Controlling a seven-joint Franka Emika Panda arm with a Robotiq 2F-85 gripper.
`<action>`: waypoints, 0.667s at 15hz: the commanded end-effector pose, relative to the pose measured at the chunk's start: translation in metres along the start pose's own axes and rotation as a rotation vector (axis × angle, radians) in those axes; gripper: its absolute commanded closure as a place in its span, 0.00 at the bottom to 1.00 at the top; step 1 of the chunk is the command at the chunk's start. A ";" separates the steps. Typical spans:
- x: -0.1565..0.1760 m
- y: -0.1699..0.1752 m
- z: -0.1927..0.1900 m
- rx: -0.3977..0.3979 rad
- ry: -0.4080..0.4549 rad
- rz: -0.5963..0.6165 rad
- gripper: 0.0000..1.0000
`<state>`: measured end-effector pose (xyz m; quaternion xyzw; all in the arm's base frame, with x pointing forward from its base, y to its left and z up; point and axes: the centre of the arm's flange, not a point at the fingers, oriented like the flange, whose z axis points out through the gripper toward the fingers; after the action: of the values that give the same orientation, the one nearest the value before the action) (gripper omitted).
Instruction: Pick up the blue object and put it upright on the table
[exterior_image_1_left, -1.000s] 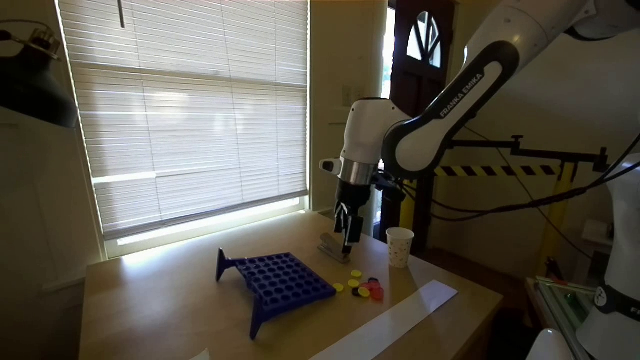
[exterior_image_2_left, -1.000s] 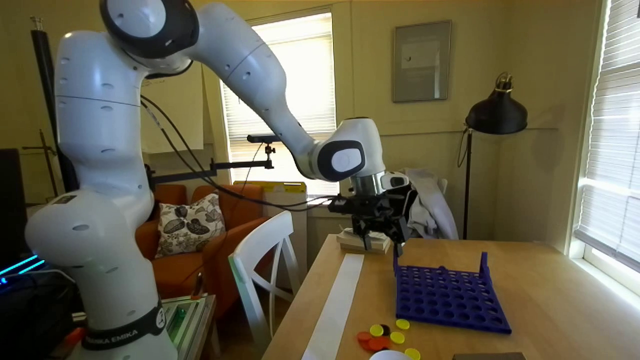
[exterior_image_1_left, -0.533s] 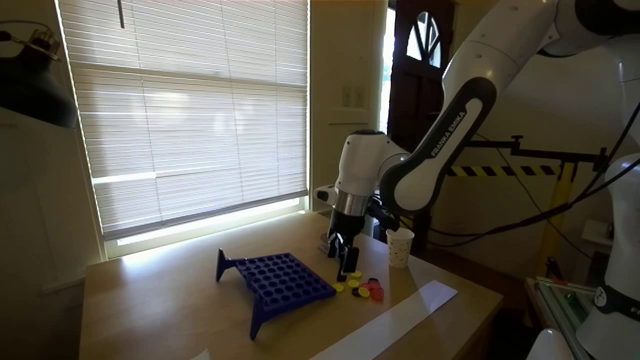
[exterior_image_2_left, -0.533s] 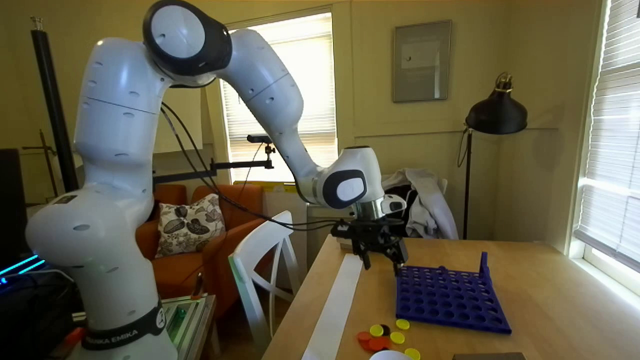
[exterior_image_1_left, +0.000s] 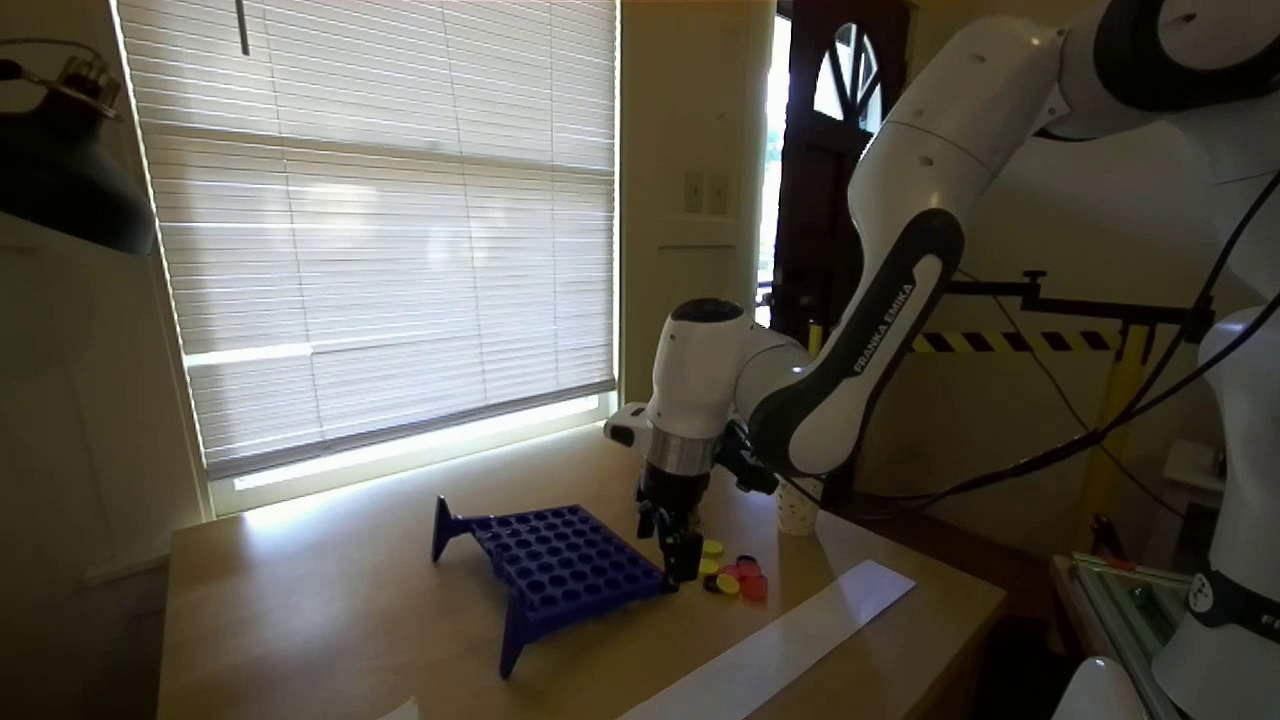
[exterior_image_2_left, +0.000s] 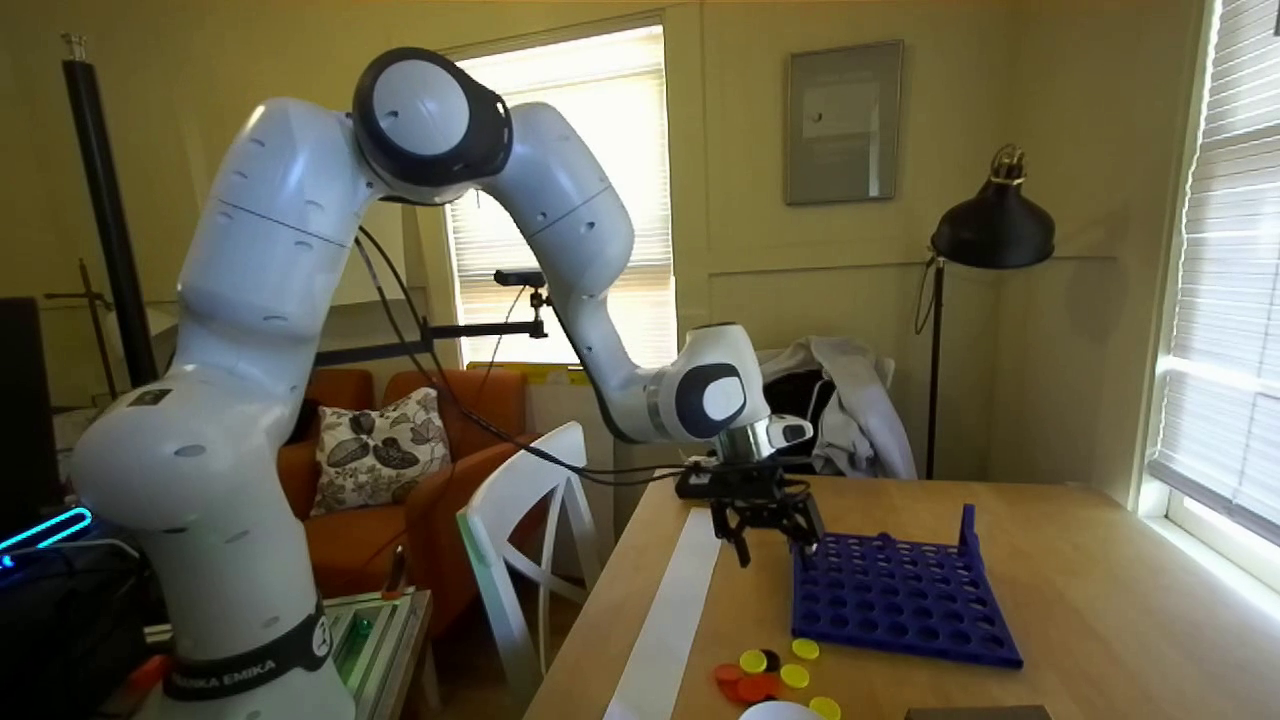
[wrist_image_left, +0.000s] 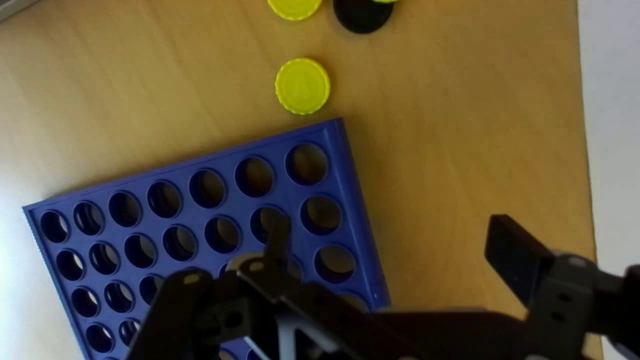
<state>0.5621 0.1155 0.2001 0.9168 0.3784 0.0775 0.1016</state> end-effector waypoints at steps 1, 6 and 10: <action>0.021 -0.004 0.020 -0.057 0.002 -0.005 0.00; 0.023 -0.005 0.014 -0.062 -0.007 -0.025 0.00; 0.023 -0.002 0.015 -0.123 -0.020 -0.035 0.00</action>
<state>0.5822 0.1350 0.1860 0.9074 0.3881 0.0872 0.1356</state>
